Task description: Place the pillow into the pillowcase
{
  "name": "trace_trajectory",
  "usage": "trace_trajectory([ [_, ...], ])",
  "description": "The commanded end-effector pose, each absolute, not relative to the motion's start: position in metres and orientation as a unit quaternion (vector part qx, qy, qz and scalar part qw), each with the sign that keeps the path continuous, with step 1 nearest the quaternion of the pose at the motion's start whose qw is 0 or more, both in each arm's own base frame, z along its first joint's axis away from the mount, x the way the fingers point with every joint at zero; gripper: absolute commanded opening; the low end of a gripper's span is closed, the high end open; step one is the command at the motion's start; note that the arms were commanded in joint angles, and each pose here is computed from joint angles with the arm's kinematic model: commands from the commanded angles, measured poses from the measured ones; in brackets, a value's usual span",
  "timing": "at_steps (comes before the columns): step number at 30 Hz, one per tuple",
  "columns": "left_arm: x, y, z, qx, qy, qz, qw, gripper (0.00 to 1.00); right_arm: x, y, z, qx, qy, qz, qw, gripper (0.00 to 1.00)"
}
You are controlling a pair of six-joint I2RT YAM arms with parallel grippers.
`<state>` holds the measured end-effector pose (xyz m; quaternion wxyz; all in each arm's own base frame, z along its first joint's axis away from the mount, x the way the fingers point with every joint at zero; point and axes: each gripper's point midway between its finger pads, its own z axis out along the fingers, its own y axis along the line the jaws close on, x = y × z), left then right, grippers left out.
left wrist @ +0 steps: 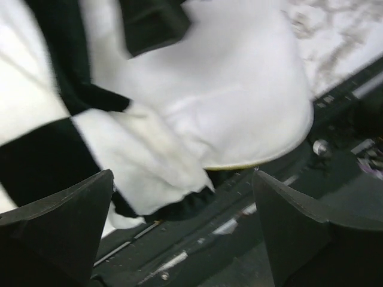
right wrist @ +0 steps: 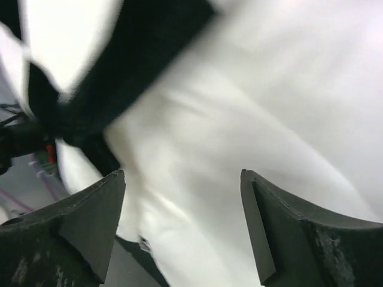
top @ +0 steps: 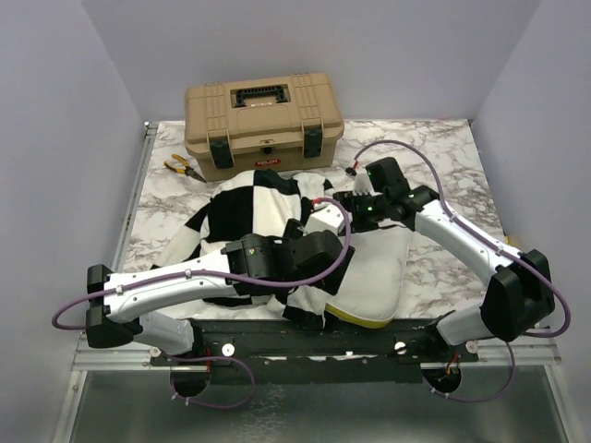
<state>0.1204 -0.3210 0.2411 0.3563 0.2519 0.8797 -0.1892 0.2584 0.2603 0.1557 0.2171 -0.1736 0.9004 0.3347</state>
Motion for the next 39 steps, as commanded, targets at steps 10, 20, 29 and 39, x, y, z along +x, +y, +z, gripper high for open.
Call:
trace_trajectory([
  [10,0.272,-0.318,0.232,0.173,0.897,-0.051,0.404,0.98,0.301,0.134,0.133,-0.032,0.950,0.216,0.223,0.91],
  [20,0.398,-0.332,0.190,0.157,0.902,0.070,0.397,0.85,0.327,0.129,0.138,0.011,0.947,0.225,0.231,0.91],
  [29,0.437,-0.319,0.112,0.136,0.925,0.079,0.346,0.70,0.346,0.121,0.135,0.019,0.948,0.206,0.241,0.92],
  [39,0.432,-0.325,0.159,0.124,0.915,0.013,0.384,0.00,0.344,0.082,0.098,0.062,0.967,0.112,0.219,1.00],
])
